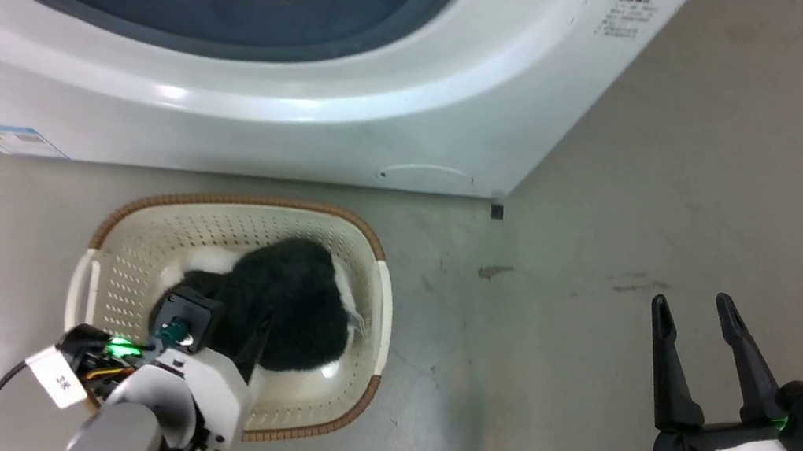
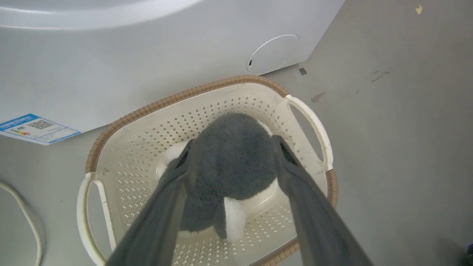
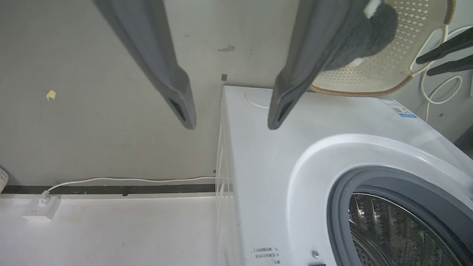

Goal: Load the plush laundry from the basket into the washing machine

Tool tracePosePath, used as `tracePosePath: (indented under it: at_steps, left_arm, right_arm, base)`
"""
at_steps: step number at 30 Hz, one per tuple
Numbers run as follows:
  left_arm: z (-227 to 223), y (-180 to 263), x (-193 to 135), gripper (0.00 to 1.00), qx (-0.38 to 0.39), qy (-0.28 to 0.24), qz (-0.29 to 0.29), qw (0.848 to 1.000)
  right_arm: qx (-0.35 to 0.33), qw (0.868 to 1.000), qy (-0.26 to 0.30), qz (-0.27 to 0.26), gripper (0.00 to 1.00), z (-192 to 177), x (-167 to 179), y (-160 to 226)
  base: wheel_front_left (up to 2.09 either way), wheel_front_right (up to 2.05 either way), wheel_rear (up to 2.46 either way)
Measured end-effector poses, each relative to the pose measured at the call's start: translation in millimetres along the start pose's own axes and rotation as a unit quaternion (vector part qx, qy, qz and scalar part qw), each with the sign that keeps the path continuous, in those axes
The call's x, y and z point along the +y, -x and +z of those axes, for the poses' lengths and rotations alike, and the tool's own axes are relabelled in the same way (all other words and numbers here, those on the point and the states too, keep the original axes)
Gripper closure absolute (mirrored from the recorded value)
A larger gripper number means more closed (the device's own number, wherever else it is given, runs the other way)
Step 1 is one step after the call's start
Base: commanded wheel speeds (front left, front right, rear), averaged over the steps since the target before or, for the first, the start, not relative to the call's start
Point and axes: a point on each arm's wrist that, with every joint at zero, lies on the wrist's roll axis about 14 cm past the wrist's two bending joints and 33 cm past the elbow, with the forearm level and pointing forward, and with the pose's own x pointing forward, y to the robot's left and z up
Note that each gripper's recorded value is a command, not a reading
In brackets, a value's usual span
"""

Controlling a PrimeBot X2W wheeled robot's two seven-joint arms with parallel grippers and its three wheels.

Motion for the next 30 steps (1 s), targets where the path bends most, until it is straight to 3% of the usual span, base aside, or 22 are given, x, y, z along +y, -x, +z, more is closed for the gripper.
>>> tracePosePath:
  at_steps: [5, 16, 30]
  left_arm:
    - [-35, -14, 2, 0.0, 0.061, 0.003, -0.008, 0.998]
    - [-62, -44, 6, 0.0, 0.109, -0.009, -0.026, 0.994]
    - [-115, -87, 6, 0.0, 0.215, -0.052, -0.066, 0.973]
  right_arm:
    - [0.009, 1.0, -0.004, -0.008, 0.0, -9, -5, -6]
    - [0.026, 0.999, -0.009, -0.021, 0.0, -28, -14, -15]
    - [0.056, 0.998, -0.015, -0.034, 0.0, -61, -23, -31]
  base:
    - [0.0, 0.0, 0.0]
    - [0.0, 0.0, 0.0]
    - [0.0, 0.0, 0.0]
